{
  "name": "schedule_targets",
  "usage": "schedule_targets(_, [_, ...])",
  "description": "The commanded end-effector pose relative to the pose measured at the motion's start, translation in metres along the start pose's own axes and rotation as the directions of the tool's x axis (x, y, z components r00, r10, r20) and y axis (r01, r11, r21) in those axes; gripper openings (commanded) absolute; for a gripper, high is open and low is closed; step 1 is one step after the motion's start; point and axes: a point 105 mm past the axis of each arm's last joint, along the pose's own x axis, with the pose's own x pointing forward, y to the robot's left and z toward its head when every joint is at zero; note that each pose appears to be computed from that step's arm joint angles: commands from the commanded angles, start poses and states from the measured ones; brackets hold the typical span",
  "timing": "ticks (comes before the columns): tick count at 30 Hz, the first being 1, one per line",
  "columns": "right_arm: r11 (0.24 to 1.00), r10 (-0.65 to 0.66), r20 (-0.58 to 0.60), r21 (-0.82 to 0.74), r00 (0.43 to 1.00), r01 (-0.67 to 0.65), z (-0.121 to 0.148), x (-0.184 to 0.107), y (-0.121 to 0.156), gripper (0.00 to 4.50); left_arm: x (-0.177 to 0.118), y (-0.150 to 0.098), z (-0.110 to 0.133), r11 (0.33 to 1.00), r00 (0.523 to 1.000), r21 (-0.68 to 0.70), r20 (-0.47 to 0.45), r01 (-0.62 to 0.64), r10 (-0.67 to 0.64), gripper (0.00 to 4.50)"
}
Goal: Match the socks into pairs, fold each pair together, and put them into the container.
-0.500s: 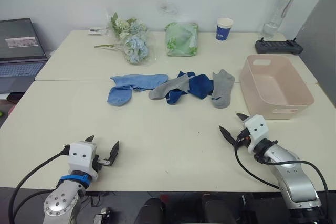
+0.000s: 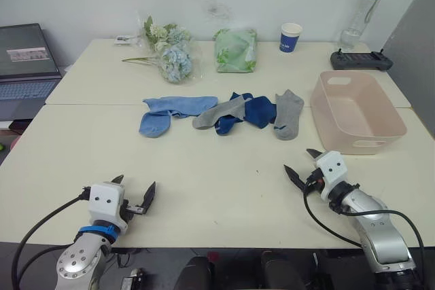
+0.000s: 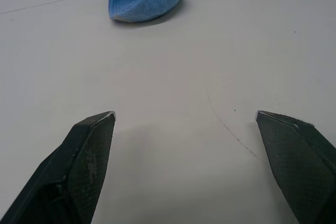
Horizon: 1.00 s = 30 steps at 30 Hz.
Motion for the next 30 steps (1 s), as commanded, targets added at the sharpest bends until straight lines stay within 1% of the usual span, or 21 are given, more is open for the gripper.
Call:
schedule_targets(1, [1.0, -0.017, 0.042, -0.02, 0.999, 0.018, 0.01, -0.002, -0.005, 4.44, 0.0, 0.001, 0.011, 1.0, 0.999, 0.002, 0.041, 0.013, -0.013, 4.46])
schedule_targets(22, [1.0, -0.018, 0.043, -0.022, 0.999, 0.019, 0.011, -0.001, -0.006, 4.44, -0.001, -0.005, 0.017, 0.999, 0.997, -0.032, 0.073, 0.039, -0.037, 4.46])
schedule_targets(25, [1.0, -0.016, 0.051, -0.022, 0.999, 0.017, 0.013, 0.0, -0.006, 4.44, -0.001, -0.011, 0.027, 0.996, 0.991, -0.043, 0.117, 0.077, -0.071, 4.46])
schedule_targets(27, [1.0, -0.009, 0.059, -0.013, 0.998, 0.009, 0.017, 0.003, -0.005, 4.44, 0.0, -0.019, 0.039, 0.989, 0.98, -0.053, 0.156, 0.137, -0.127, 4.46])
schedule_targets(30, [0.999, 0.036, 0.08, -0.044, 0.996, -0.032, 0.03, 0.011, -0.003, 4.44, 0.006, -0.037, 0.068, 0.961, 0.939, -0.004, 0.215, 0.277, -0.27, 4.46])
